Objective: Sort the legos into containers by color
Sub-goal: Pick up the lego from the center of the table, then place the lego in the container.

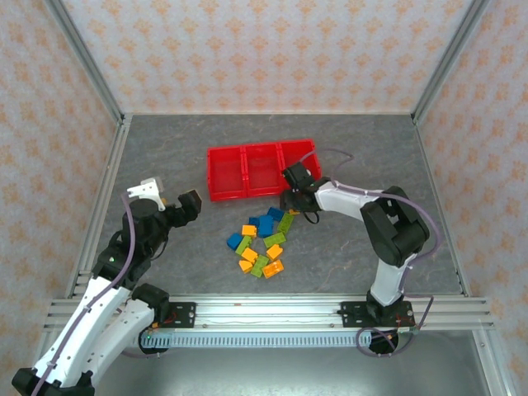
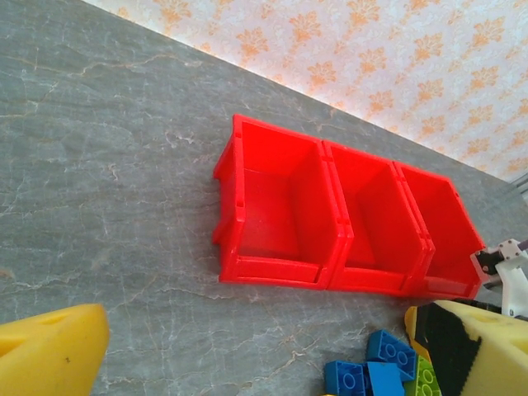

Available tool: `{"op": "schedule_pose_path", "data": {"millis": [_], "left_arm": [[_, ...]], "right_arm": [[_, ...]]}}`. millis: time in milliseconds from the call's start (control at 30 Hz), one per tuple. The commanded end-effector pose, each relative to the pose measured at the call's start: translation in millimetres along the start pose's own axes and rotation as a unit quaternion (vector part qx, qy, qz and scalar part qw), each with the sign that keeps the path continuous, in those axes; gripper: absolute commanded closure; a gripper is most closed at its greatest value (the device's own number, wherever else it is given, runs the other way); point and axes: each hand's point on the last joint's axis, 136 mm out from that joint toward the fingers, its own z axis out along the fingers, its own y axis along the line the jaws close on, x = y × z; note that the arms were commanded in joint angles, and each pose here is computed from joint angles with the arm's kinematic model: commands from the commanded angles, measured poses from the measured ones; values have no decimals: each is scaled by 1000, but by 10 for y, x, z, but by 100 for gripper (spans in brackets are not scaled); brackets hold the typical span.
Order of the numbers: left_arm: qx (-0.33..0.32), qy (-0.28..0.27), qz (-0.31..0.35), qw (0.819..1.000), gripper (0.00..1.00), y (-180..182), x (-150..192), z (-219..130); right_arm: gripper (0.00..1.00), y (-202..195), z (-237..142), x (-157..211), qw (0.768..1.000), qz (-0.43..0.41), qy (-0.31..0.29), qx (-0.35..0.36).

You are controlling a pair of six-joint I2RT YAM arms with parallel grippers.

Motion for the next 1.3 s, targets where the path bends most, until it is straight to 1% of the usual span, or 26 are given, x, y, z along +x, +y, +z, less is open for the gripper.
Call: {"op": "schedule_pose_path", "data": {"millis": [0, 133, 267, 333, 500, 600, 667, 800, 867, 933, 1033, 1133, 1267], "left_arm": [[-5, 24, 0, 1000, 1, 19, 132, 60], [-8, 37, 2, 999, 1, 18, 178, 98], [-7, 36, 3, 999, 1, 10, 174, 95], [-7, 33, 3, 999, 1, 10, 160, 81], [-6, 22, 1, 1000, 1, 10, 119, 44], [-19, 9, 0, 1000, 1, 46, 35, -22], [-30, -14, -7, 999, 1, 96, -49, -104], [-18, -48, -24, 998, 1, 107, -148, -255], [-10, -52, -33, 998, 1, 95, -162, -308], [-10, -49, -39, 998, 1, 92, -168, -344], [-12, -43, -40, 998, 1, 95, -170, -388], [-12, -43, -35, 998, 1, 93, -186, -420], [-6, -39, -31, 999, 1, 74, -172, -417]], "right_arm": [[41, -78, 16, -53, 999, 3, -7, 32], [44, -134, 44, -31, 999, 1, -5, 47], [46, -235, 43, 23, 998, -4, -2, 69], [50, -281, 14, 44, 997, -8, -3, 77], [64, -361, -154, 52, 996, -12, -14, 85], [74, -275, -373, -30, 998, -7, -26, 61], [75, -153, -599, -171, 998, -3, -51, 34], [76, 70, -1132, -547, 993, 0, -114, -20], [76, 125, -1344, -744, 989, -22, -143, -22], [76, 97, -1450, -922, 985, -50, -164, 6], [78, 0, -1393, -1152, 981, -86, -165, 48], [78, -40, -1165, -1328, 980, -113, -157, 55], [78, -71, -784, -1458, 983, -113, -137, 45]]}}
